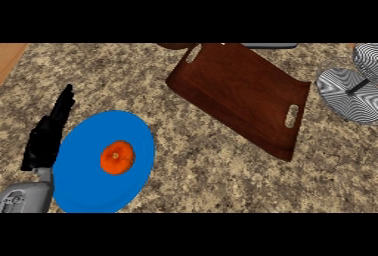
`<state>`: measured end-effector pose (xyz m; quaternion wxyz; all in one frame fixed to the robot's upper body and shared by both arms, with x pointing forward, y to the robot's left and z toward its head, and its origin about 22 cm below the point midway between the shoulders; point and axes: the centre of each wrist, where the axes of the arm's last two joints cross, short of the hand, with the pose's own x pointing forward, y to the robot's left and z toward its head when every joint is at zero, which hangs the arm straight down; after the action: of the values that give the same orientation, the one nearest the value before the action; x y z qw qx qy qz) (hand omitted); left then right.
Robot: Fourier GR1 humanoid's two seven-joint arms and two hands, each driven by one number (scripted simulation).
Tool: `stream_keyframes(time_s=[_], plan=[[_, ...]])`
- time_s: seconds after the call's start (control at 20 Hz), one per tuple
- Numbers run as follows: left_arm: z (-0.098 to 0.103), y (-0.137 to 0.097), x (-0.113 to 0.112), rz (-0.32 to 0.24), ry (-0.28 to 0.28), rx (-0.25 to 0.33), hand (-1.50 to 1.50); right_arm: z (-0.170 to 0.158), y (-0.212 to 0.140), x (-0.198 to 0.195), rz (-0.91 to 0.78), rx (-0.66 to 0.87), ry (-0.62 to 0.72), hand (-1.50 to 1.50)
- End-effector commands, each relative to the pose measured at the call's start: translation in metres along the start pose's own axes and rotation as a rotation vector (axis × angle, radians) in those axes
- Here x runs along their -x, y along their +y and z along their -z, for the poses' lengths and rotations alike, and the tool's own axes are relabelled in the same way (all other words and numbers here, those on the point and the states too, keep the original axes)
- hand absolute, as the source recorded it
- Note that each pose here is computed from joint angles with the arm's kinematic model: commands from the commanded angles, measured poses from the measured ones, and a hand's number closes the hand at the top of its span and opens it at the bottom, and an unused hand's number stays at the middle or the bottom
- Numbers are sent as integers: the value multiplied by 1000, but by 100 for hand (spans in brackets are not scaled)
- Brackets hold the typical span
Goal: Pick the sweet potato from the tray and place it in the tiered basket
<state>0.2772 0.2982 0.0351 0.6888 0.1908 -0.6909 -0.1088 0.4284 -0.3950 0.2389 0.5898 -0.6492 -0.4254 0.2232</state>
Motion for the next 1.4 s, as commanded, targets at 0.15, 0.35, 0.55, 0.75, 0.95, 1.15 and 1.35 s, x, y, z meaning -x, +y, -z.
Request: stream_keyframes(time_s=[0.15,0.35,0.55,0.75,0.95,1.15,1.35], plan=[[7,-1,-7,0,4,6,0,0,27,15,222,-174,166,-150],[0,0,7,4,9,-6,0,-12,64,32,245,-159,141,-150],[6,-5,-6,-17,20,-5,0,-7,44,33,415,-31,124,-150],[7,5,-7,-13,-7,12,0,1,22,38,472,69,119,-150],[8,-1,7,7,5,-8,0,6,-17,41,508,166,150,-150],[-4,6,2,-1,44,-8,0,2,-40,89,531,153,219,-150],[-6,21,17,-4,44,-54,0,-5,-60,111,609,90,303,-150]])
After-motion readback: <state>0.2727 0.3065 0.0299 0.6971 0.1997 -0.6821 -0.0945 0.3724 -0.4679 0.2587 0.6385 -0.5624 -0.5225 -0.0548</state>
